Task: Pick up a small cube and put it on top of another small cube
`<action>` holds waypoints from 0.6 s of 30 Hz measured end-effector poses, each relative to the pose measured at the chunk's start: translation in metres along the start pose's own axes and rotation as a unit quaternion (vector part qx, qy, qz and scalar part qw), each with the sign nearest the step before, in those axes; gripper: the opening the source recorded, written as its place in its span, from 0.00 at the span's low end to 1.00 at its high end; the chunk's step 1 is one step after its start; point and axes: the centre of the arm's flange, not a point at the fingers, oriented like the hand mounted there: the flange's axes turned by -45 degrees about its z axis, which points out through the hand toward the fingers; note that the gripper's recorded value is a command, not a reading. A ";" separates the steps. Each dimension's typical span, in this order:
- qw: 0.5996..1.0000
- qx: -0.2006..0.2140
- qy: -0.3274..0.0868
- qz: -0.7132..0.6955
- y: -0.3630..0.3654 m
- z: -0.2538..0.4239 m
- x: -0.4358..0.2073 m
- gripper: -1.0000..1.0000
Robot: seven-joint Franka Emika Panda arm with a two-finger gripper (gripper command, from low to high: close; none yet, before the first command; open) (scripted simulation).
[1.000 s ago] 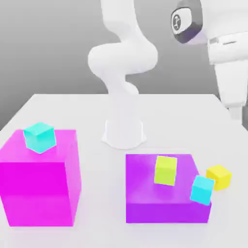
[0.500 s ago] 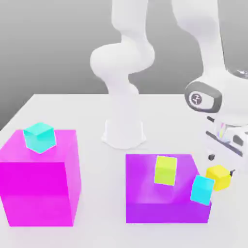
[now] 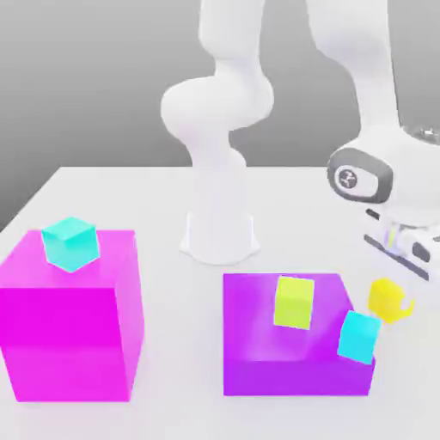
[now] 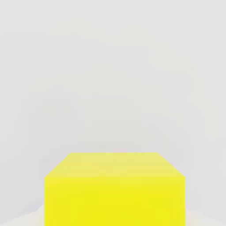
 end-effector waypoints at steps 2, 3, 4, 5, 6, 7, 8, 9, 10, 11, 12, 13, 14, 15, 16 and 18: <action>0.998 -0.004 -0.004 0.062 0.027 -0.026 -0.051 0.00; 0.996 -0.006 -0.006 0.088 0.038 -0.040 -0.074 0.00; 0.993 -0.008 -0.009 0.116 0.046 -0.054 -0.100 0.00; 0.990 -0.009 -0.011 0.143 0.052 -0.068 -0.126 0.00; 0.986 -0.011 -0.012 0.166 0.057 -0.083 -0.148 0.00; 0.982 -0.012 -0.014 0.190 0.059 -0.097 -0.172 0.00; 0.976 -0.012 -0.015 0.216 0.059 -0.112 -0.198 0.00; 0.970 -0.013 -0.016 0.242 0.056 -0.126 -0.224 0.00; 0.964 -0.012 -0.016 0.267 0.052 -0.138 -0.249 0.00; 0.956 -0.012 -0.016 0.291 0.045 -0.150 -0.273 0.00; 0.949 -0.011 -0.016 0.315 0.037 -0.162 -0.297 0.00; 0.941 -0.010 -0.016 0.339 0.027 -0.173 -0.320 0.00; 0.932 -0.009 -0.015 0.363 0.016 -0.184 -0.342 0.00; 0.922 -0.008 -0.013 0.386 0.003 -0.195 -0.364 0.00; 0.912 -0.007 -0.012 0.409 -0.012 -0.205 -0.384 0.00; 0.890 -0.003 -0.007 0.457 -0.048 -0.224 -0.424 0.00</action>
